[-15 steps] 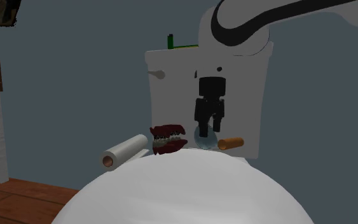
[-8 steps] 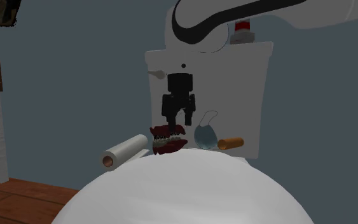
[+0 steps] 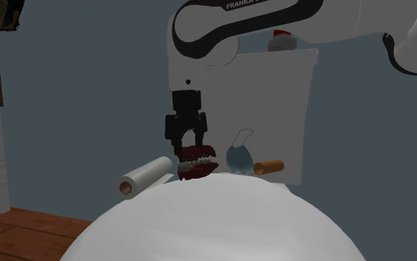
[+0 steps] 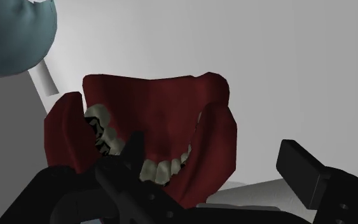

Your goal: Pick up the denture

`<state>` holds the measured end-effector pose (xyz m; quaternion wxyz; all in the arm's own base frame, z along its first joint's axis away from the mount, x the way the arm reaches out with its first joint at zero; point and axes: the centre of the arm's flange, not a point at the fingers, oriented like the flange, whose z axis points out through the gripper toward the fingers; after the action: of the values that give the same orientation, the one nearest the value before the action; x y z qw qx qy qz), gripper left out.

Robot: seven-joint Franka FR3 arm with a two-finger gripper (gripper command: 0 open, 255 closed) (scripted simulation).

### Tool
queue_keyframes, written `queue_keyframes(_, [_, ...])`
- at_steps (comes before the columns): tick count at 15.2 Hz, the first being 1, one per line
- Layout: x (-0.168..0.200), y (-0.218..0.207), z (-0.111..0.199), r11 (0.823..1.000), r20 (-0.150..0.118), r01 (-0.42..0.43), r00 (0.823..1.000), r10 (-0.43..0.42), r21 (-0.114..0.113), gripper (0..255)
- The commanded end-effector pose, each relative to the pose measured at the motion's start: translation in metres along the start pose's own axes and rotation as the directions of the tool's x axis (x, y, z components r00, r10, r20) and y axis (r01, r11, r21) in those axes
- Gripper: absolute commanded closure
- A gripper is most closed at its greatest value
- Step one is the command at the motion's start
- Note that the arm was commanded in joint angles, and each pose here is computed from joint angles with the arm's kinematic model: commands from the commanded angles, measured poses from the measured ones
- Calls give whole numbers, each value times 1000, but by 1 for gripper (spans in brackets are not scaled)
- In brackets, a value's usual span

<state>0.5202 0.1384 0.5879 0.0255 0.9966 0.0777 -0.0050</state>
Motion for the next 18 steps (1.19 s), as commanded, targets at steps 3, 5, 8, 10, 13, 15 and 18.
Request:
queue_keyframes(3, [1, -1, 20, 1000, 0, 0, 1000, 0, 0, 0])
queue_keyframes(5, [1, -1, 23, 1000, 0, 0, 1000, 0, 0, 0])
queue_keyframes(8, [2, -1, 22, 1000, 0, 0, 1000, 0, 0, 255])
queue_keyframes(10, [2, -2, 22, 1000, 0, 0, 1000, 0, 0, 255])
queue_keyframes(13, [2, -2, 22, 1000, 0, 0, 1000, 0, 0, 255])
queue_keyframes(15, [1, -1, 23, 1000, 0, 0, 1000, 0, 0, 255])
queue_keyframes(18, [1, 0, 7, 1000, 0, 0, 1000, 0, 0, 255])
